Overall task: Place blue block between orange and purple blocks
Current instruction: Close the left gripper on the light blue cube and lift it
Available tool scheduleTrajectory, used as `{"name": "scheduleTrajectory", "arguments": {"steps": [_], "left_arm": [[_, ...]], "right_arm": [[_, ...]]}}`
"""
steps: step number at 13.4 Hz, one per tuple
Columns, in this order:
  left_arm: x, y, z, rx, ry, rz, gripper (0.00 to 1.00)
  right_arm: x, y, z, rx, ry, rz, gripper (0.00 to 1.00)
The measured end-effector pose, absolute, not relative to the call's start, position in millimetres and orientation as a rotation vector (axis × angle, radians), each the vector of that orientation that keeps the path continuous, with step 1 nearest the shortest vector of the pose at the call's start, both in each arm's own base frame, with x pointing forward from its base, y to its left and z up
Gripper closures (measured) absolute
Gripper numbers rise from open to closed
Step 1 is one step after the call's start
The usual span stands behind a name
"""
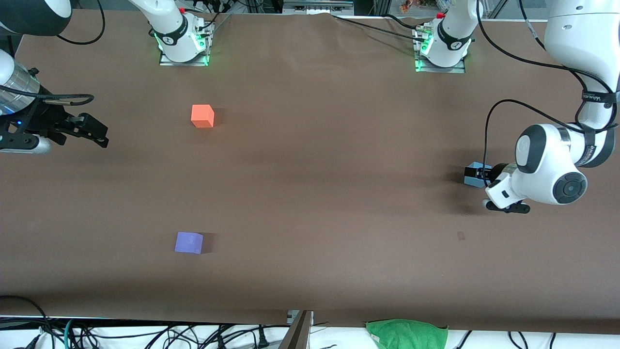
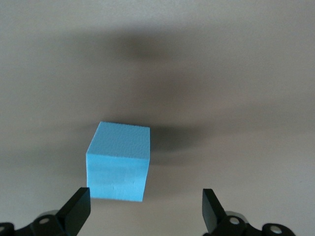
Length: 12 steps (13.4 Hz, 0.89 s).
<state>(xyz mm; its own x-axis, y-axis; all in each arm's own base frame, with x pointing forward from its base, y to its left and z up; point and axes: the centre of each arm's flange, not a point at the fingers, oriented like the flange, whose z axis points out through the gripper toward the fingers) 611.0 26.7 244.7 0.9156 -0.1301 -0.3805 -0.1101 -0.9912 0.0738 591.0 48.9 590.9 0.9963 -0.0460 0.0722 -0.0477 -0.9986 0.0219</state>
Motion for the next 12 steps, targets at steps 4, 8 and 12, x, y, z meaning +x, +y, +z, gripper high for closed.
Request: {"name": "scheduleTrajectory", "arguments": {"steps": [4,8,12], "left_arm": [[600.5,52.0,223.5,3.003,-0.443,-0.441,0.0],[590.1,61.7,220.9,3.003,-0.491,-0.395,0.0],[560.7,57.3,203.0,3.027,-0.502,-0.306,0.0]], "right_arm": [[591.1,48.9,590.9,3.115,-0.073,0.112,0.0],[591.1,48.9,590.9,3.115,-0.073,0.112,0.0],[591.1,48.9,590.9,3.115,-0.073,0.113,0.0]]}}
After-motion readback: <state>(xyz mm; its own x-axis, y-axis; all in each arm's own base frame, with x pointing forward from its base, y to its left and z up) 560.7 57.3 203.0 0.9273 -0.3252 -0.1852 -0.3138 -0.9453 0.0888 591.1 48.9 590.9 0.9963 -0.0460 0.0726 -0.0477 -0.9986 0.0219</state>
